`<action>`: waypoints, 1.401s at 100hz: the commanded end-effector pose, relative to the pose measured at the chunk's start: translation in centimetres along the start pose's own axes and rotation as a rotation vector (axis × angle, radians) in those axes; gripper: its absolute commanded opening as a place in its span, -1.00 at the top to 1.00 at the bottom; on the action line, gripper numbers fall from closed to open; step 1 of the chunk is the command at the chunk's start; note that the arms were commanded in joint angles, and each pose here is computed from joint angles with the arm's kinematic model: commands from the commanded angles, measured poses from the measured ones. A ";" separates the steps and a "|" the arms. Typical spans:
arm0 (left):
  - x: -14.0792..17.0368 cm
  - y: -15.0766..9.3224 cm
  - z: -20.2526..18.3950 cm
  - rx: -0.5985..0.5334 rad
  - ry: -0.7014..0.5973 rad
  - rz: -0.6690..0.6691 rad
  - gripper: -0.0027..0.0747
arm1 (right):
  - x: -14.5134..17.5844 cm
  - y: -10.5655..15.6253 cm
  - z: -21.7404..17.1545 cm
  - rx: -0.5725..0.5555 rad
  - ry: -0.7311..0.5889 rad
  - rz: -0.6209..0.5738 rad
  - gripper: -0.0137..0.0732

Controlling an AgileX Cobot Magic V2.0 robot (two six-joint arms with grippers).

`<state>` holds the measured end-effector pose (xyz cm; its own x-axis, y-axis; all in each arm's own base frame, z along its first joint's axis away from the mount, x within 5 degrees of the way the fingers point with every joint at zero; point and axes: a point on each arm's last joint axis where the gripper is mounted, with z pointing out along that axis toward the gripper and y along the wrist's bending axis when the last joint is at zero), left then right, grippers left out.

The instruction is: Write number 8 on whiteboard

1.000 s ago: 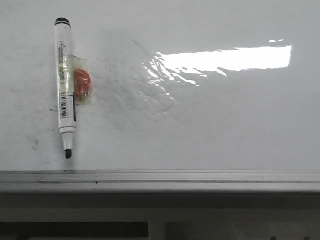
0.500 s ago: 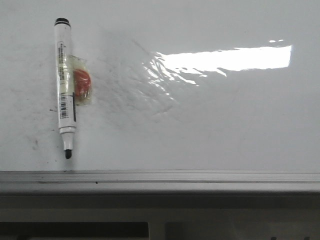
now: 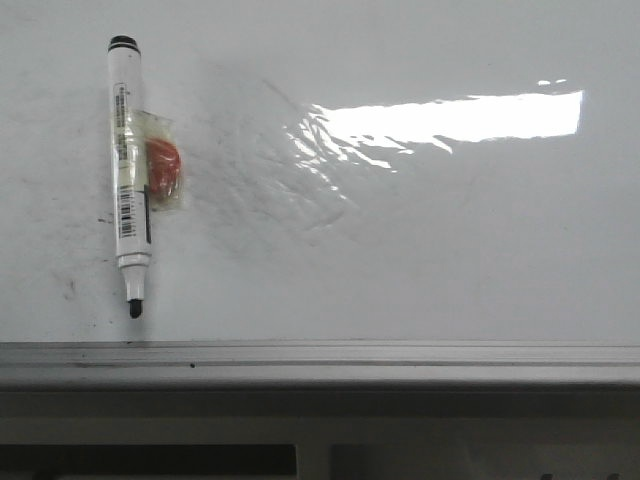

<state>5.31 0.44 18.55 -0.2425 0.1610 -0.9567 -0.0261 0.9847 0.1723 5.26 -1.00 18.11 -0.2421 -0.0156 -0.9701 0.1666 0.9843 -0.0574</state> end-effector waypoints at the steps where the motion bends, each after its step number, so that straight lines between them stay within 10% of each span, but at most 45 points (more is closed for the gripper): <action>1: 0.5 0.0 0.2 -0.017 -0.055 0.027 0.98 | 0.1 -0.1 0.0 0.012 -0.042 -0.015 0.83; 92: -2.0 0.2 -0.3 -0.004 -0.346 -0.248 0.98 | -4.1 -0.1 -1.2 0.015 -0.486 0.007 0.83; 105: -2.4 0.4 -0.5 0.011 -0.381 -0.407 0.99 | -4.8 -0.2 -1.5 0.012 -0.428 0.007 0.83; 140: -5.6 0.6 -1.1 0.035 -0.299 -0.311 0.99 | -6.8 0.0 -1.3 -0.048 -0.099 0.136 0.83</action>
<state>5.51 -0.04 22.02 0.0133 -0.1625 -0.9866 -0.0127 0.9866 -0.1626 5.25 -0.65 23.45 -0.0997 0.0798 -0.9918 0.1503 0.9866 0.0643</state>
